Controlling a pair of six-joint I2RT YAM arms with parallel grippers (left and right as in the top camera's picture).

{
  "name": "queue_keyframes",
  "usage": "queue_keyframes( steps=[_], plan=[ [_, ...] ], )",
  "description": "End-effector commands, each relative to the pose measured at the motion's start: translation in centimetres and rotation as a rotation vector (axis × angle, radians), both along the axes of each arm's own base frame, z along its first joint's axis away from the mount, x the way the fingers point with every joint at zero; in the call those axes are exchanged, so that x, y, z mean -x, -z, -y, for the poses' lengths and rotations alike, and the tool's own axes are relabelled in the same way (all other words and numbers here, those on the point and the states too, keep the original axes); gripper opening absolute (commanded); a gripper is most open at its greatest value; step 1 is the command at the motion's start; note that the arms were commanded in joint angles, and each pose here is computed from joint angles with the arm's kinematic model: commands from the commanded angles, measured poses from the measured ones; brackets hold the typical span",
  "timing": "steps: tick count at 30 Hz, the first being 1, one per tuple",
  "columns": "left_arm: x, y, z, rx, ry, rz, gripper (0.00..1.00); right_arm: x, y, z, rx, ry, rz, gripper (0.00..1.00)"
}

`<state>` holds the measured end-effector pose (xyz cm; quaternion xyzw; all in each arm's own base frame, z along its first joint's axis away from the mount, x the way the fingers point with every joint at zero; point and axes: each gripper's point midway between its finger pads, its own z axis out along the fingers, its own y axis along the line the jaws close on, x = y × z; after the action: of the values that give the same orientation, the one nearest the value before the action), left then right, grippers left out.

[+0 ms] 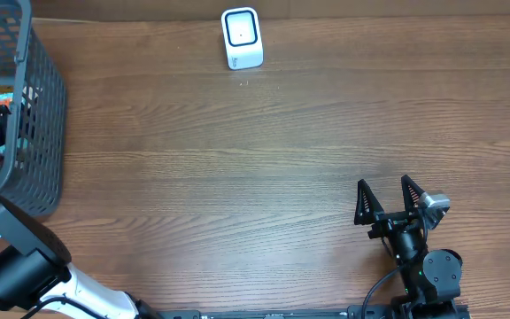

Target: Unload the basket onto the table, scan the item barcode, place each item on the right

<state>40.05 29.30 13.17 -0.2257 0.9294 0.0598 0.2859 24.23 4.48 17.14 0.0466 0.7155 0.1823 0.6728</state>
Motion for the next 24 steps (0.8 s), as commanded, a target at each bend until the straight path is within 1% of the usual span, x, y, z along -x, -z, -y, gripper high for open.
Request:
queue_keyframes(
  steps=[1,5,6,7,9,10,12,13,15,17,20,24],
  plan=[
    [-0.3,2.3,0.2,0.007,0.016,-0.054,0.93,-0.1,0.2,0.4,-0.001,0.020,0.001,1.00],
    [-0.7,4.9,0.8,0.068,0.037,-0.075,0.90,-0.1,0.2,0.4,-0.001,0.020,0.001,1.00],
    [-0.8,5.4,1.1,0.085,0.044,-0.076,0.88,-0.1,0.2,0.4,-0.001,0.020,0.001,1.00],
    [-0.8,6.3,1.2,0.101,0.047,-0.086,0.82,-0.1,0.2,0.4,-0.001,0.020,0.001,1.00],
    [-0.7,7.2,1.2,0.110,0.048,-0.102,0.69,-0.1,0.2,0.4,-0.001,0.020,0.001,1.00],
    [-0.8,7.3,1.2,0.110,0.050,-0.102,0.61,-0.1,0.2,0.4,-0.001,0.020,0.001,1.00],
    [-0.9,7.3,1.1,0.107,0.049,-0.098,0.37,-0.1,0.2,0.4,-0.001,0.020,0.001,1.00],
    [-0.9,7.2,1.1,0.105,0.049,-0.096,0.30,-0.1,0.2,0.4,-0.001,0.020,0.001,1.00],
    [-1.0,7.1,1.0,0.101,0.049,-0.092,0.19,-0.1,0.2,0.4,-0.001,0.020,0.001,1.00],
    [-1.1,6.3,0.9,0.088,0.049,-0.076,0.16,-0.1,0.2,0.4,-0.001,0.020,0.001,1.00],
    [-1.7,3.6,0.5,0.049,0.049,-0.027,0.15,-0.1,0.2,0.4,-0.001,0.020,0.001,1.00],
    [-2.5,-3.0,-0.2,-0.035,0.039,0.089,0.14,-0.1,0.2,0.4,-0.001,0.020,0.001,1.00]
  ],
)
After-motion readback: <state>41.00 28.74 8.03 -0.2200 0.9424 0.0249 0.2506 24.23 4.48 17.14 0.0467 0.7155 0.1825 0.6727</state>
